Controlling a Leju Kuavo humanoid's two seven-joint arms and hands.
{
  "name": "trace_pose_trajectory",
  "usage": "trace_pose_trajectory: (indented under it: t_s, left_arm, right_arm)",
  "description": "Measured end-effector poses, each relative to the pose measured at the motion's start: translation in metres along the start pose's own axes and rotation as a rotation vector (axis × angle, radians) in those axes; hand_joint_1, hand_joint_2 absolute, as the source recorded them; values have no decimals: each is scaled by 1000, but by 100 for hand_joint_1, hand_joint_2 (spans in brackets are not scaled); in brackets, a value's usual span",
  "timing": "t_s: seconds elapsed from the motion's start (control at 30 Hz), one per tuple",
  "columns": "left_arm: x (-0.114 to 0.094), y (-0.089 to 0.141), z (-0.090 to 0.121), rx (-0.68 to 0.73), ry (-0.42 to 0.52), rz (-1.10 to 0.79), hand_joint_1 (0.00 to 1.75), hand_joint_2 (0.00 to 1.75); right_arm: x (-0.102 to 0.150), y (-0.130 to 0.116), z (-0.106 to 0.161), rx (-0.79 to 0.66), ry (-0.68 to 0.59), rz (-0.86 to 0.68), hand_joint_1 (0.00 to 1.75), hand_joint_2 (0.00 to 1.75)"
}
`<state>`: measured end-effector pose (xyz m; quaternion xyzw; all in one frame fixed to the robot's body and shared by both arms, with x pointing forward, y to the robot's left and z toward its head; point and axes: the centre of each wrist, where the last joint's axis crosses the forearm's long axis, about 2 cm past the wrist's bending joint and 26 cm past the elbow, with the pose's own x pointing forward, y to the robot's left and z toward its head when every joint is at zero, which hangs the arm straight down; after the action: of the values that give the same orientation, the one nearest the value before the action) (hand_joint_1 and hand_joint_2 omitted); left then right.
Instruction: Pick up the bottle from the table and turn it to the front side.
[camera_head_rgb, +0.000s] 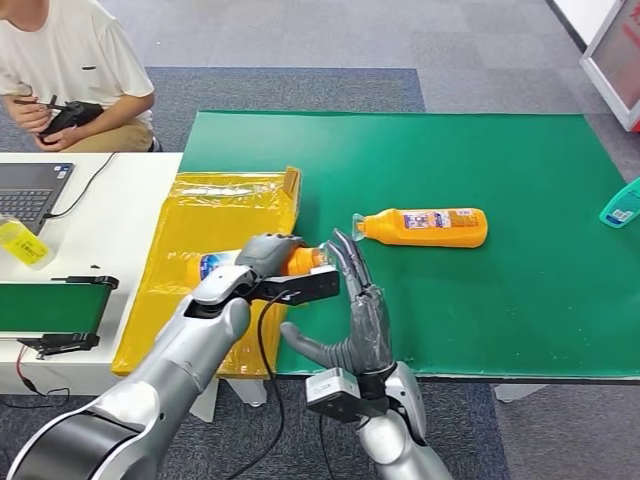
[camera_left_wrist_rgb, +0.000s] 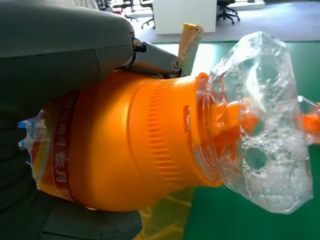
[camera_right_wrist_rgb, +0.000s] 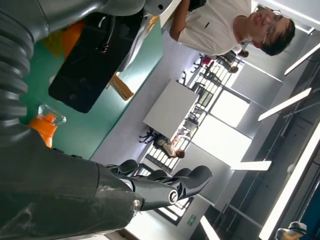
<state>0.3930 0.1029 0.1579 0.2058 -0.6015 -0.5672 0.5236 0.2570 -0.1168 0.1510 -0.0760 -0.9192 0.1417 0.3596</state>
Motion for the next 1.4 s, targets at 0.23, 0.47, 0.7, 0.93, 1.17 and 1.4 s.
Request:
trace_pose_trajectory:
  t_s: [0.23, 0.47, 0.7, 0.93, 1.17, 1.4]
  left_arm:
    - [7, -11, 0, -45, -5, 6, 0, 175]
    - [10, -23, 1, -93, 18, 6, 0, 175]
    - [12, -28, 2, -109, 27, -2, 0, 175]
    - [8, -34, 6, -48, 11, 123, 0, 175]
    - [-4, -40, 29, 125, -30, 278, 0, 175]
    - [14, -46, 74, 278, -172, 428, 0, 175]
  right_arm:
    - [2, -2, -1, -8, -4, -8, 0, 175]
    - [3, -4, 2, -17, 9, -13, 0, 175]
    - [1, -7, 4, -22, 16, -7, 0, 175]
    - [1, -8, 6, -25, 17, 3, 0, 175]
    - [3, -13, 7, -59, 22, 55, 0, 175]
    - [8, -21, 12, -112, 26, 130, 0, 175]
